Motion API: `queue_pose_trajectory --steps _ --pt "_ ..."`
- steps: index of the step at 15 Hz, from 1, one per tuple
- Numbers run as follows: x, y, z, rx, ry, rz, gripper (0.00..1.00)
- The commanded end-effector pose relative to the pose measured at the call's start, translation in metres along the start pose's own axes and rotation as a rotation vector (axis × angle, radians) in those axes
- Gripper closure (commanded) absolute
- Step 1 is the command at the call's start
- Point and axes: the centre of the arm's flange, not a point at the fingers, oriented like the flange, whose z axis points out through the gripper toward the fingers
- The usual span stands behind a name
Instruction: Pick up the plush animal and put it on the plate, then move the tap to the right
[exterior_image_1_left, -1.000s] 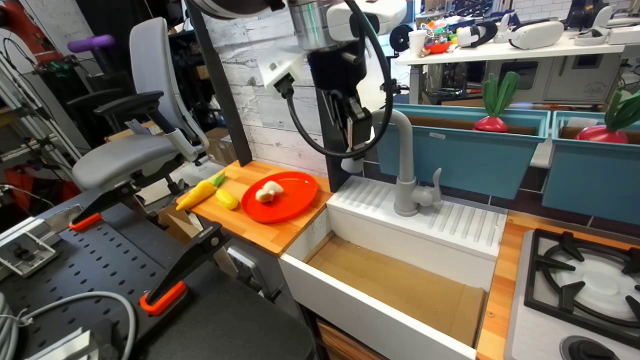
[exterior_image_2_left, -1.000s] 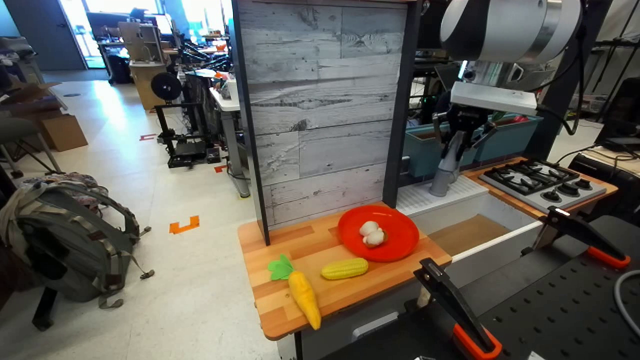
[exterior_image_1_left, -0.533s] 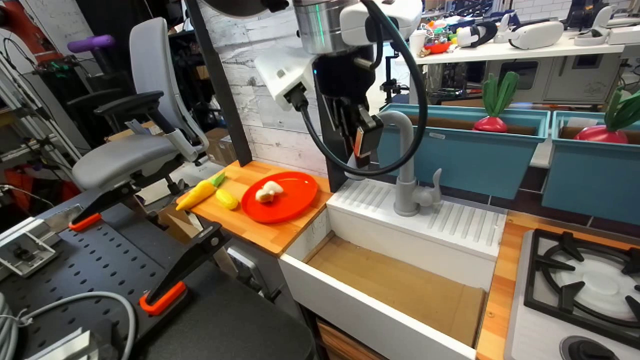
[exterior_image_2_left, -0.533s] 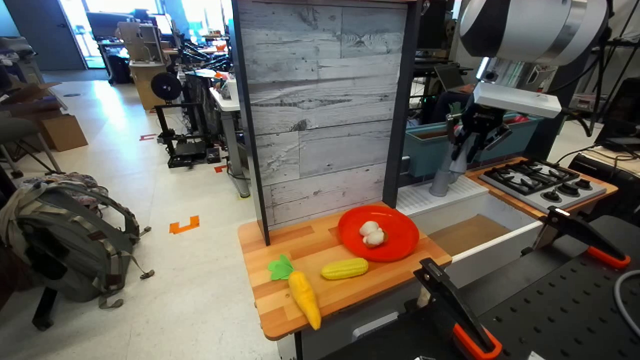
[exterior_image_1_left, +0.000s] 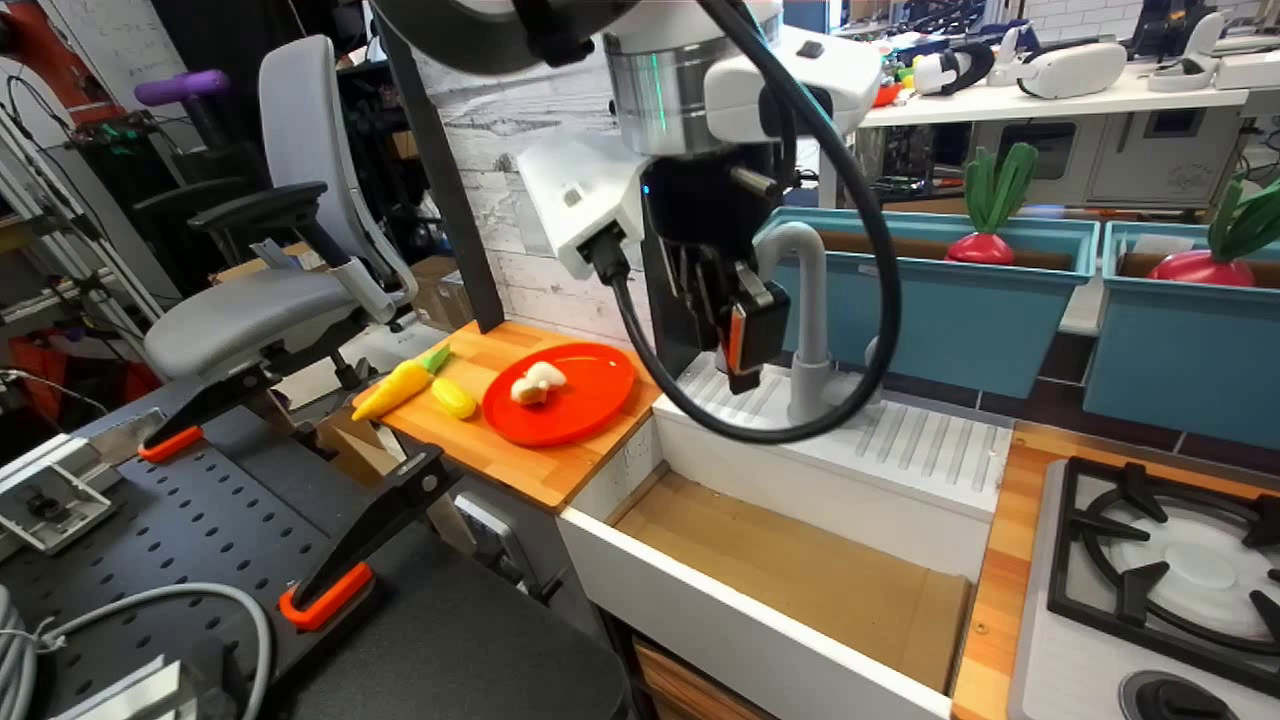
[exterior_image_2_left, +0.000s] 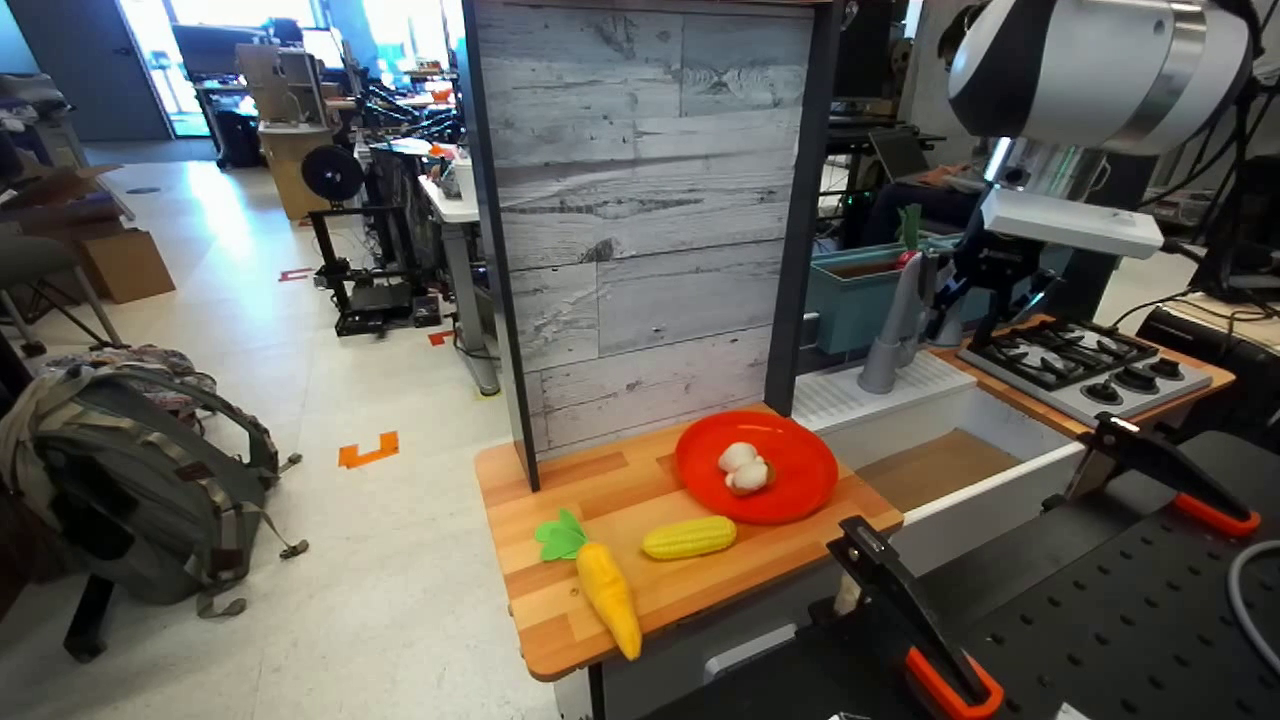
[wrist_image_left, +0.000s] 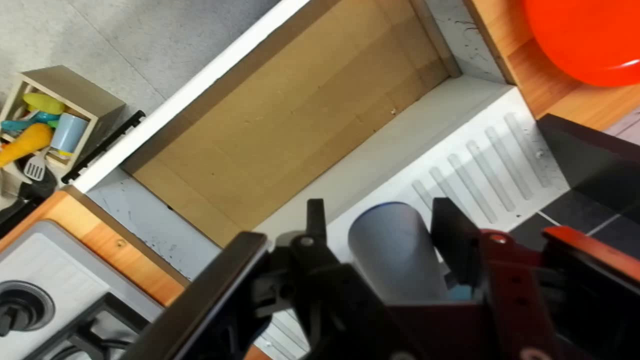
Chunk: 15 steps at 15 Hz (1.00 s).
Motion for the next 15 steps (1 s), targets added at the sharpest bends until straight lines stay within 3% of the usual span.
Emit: queue_pose_trajectory --steps 1,3,9,15 --pt "-0.012 0.029 0.023 -0.072 -0.028 0.025 0.13" --pt "-0.017 0.028 0.028 -0.106 -0.036 0.025 0.01" --pt "-0.036 0.011 0.033 -0.181 -0.065 0.007 0.00" --pt "-0.083 -0.032 0.010 -0.148 -0.075 -0.080 0.00"
